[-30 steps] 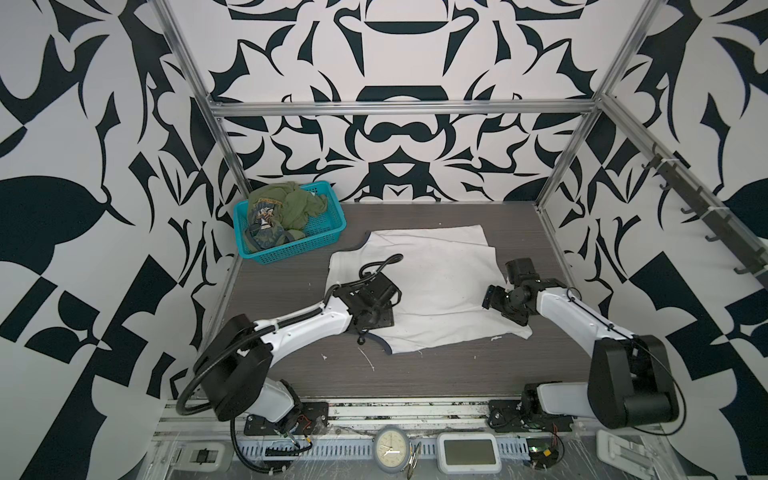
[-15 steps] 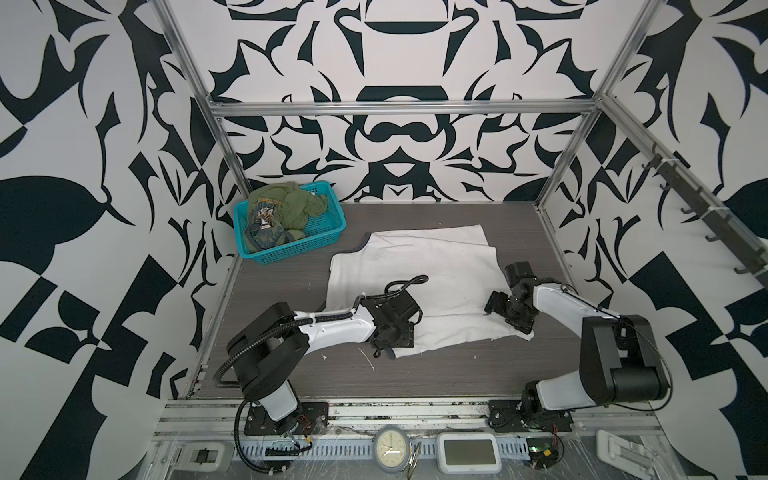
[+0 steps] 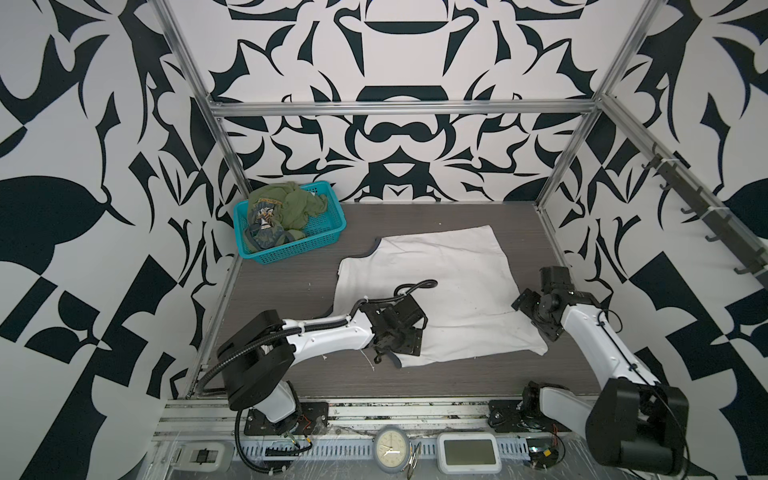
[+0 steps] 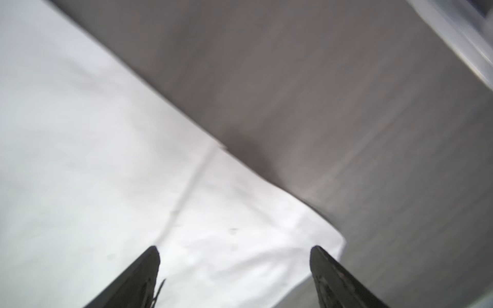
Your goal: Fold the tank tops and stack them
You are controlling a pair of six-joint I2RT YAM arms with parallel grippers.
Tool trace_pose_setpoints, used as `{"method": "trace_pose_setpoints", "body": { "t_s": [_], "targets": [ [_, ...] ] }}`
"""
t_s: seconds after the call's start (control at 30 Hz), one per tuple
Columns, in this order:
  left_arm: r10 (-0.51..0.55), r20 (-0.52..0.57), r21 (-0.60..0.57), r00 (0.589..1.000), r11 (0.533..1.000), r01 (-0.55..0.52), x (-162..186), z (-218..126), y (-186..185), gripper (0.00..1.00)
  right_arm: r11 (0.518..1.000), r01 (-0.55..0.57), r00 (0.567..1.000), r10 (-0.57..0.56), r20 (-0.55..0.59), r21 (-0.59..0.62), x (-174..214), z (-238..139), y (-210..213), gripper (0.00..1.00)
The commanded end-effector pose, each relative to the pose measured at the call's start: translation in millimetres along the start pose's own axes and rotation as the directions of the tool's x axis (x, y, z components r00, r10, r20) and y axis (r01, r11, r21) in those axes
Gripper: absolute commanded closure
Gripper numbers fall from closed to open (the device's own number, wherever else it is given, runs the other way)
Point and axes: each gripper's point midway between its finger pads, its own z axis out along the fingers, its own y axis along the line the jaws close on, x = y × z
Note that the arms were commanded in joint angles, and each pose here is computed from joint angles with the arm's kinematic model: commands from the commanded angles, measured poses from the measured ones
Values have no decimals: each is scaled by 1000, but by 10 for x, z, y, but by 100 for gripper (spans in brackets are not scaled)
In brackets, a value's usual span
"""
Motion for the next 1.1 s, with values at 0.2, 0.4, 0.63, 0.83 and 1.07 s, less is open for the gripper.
{"method": "trace_pose_setpoints", "body": {
  "t_s": [0.2,0.4,0.63,0.83,1.07],
  "targets": [
    [-134,105,-78,985,987,143,-912,168,534,18,943,258,960,-274,-50,-209,-115,302,1379,11],
    [-167,39,-73,985,983,169,-858,496,525,18,946,259,941,-293,-170,-197,36,743,1482,13],
    [-112,-52,-30,992,993,110,-540,698,182,17,998,57,961,-55,-270,-2,89,1023,683,19],
    [26,-93,96,995,995,-18,-291,620,-485,16,986,-157,954,167,-248,60,-16,991,-32,19],
    [-71,111,31,991,997,68,-927,-68,-159,18,989,-148,970,150,-192,29,-203,846,19,19]
  ]
}}
